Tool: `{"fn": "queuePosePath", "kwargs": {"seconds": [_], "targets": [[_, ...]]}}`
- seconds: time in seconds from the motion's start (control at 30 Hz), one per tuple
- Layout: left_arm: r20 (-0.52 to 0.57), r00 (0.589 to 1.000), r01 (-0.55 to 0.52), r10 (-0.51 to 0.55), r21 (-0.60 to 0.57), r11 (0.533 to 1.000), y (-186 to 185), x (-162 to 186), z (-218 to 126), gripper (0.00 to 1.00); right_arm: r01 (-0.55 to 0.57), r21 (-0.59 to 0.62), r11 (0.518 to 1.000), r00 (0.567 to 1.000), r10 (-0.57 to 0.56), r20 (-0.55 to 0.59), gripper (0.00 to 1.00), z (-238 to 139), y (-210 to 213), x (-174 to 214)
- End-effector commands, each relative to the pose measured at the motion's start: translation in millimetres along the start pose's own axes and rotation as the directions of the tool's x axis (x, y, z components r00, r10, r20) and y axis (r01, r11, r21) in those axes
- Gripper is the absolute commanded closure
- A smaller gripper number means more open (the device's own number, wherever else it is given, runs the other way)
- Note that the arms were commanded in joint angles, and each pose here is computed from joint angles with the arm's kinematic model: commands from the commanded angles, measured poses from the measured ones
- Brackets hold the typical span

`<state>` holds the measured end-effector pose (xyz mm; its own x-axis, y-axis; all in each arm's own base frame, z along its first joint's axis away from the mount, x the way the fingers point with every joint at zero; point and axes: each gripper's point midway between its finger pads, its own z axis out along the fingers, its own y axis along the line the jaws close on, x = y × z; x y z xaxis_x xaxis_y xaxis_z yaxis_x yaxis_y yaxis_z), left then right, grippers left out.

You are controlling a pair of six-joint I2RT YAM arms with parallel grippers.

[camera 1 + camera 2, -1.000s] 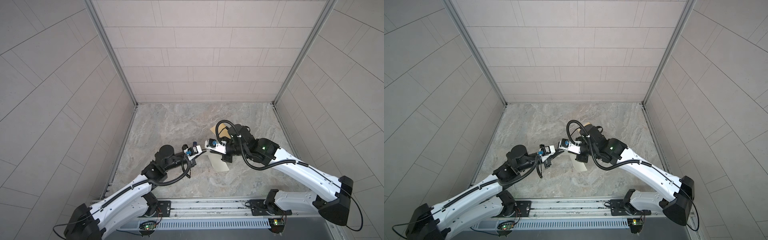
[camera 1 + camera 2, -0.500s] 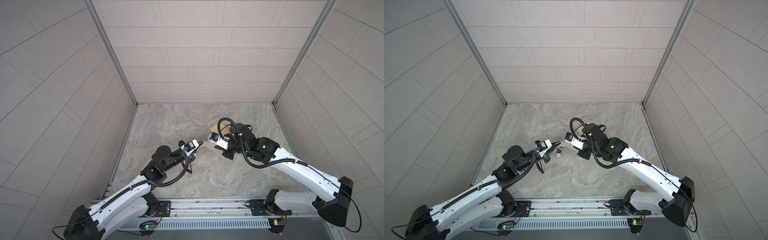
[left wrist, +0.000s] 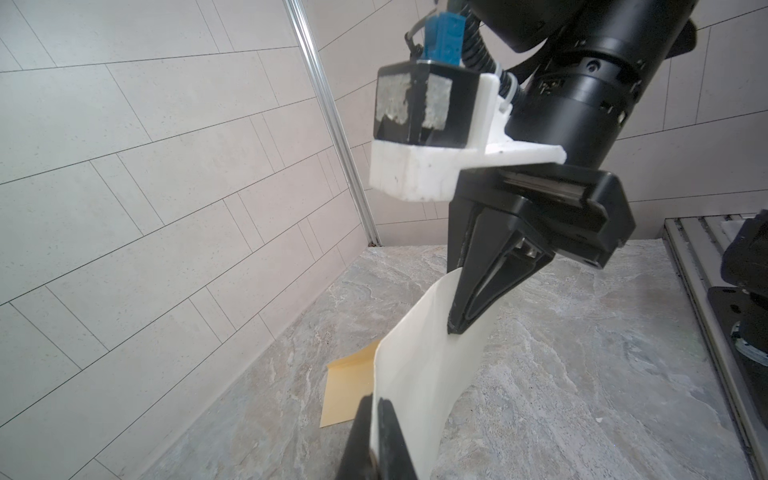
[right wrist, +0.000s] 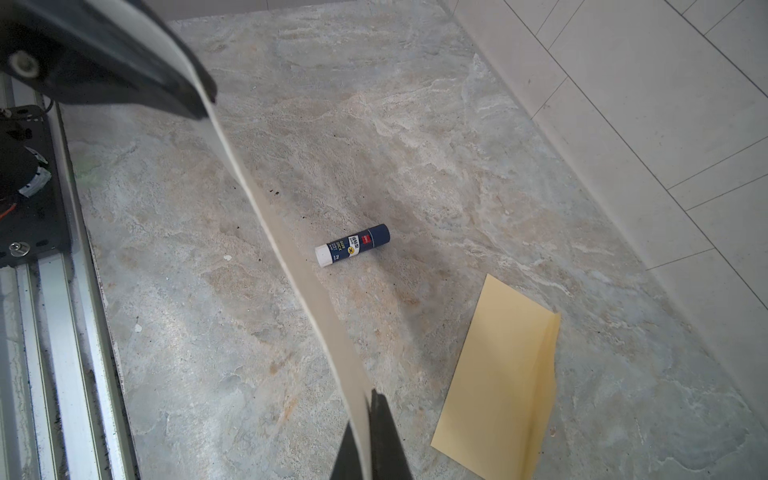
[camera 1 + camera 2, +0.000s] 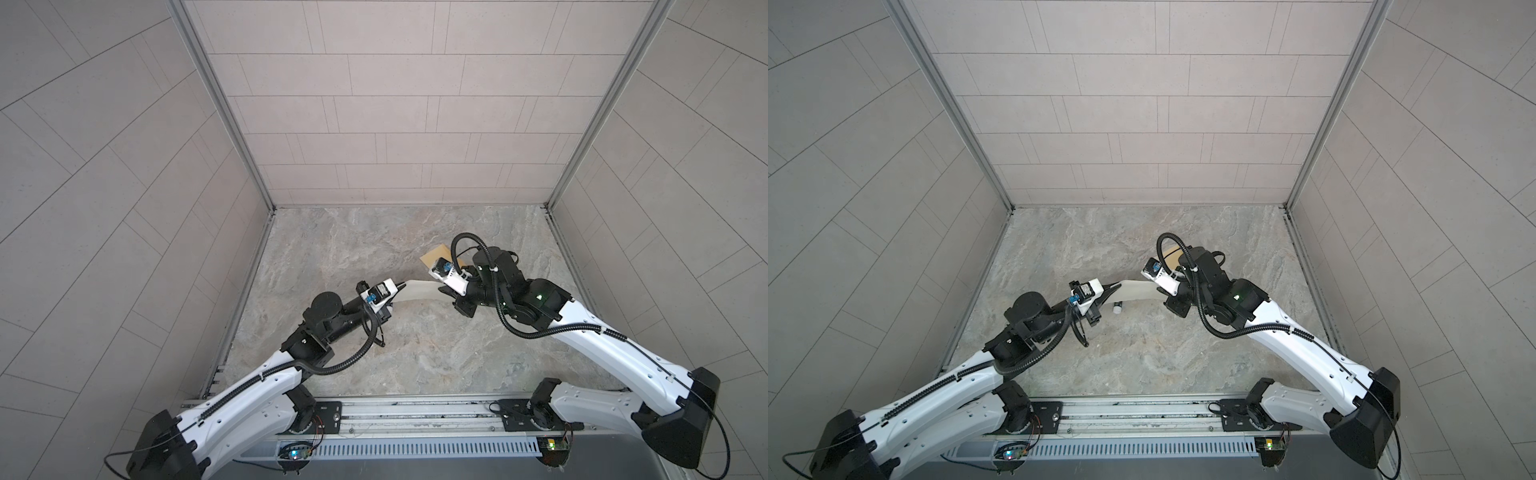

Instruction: Place the letter into the envelope and seal it

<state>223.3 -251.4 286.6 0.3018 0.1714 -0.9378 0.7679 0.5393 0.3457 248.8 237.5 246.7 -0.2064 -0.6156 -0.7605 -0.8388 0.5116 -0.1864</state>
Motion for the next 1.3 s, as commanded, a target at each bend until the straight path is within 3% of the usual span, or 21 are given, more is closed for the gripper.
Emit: {"fn": "queuePosePath", "kwargs": {"seconds": [0.0,0.2,0.43,0.6,0.87,1.13,1.27], "targets": [[0.051,0.999,-0.013,0.013,0.004,1.000,0,-13,-4,0.97,-0.050,0.000,0.999,0.999,0.050,-0.001,1.00,-6,-1,3],[0.063,0.998,0.000,-0.004,0.055,0.998,-8,-15,-4,0.82,-0.068,-0.018,0.998,0.998,0.068,0.012,1.00,-4,0,-4],[0.143,0.988,0.051,-0.059,0.058,0.997,-4,-45,-16,0.41,-0.013,0.015,1.000,1.000,0.013,0.002,1.00,-7,-6,-4],[0.164,0.982,0.078,-0.093,0.094,0.992,-5,-68,-27,0.28,0.032,0.037,0.999,0.999,-0.032,0.005,1.00,-10,-14,-6],[0.115,0.988,0.081,-0.099,0.154,0.985,-13,-61,-18,0.27,0.102,-0.035,0.994,0.993,-0.100,0.059,1.00,-13,-3,-17],[0.041,0.995,0.074,-0.085,0.231,0.970,-25,-40,3,0.39,0.147,-0.155,0.977,0.976,-0.118,0.181,1.00,-19,23,-29],[0.027,0.996,0.072,-0.082,0.271,0.960,-31,-36,8,0.41,0.150,-0.184,0.972,0.973,-0.111,0.203,1.00,-19,29,-31]]}}
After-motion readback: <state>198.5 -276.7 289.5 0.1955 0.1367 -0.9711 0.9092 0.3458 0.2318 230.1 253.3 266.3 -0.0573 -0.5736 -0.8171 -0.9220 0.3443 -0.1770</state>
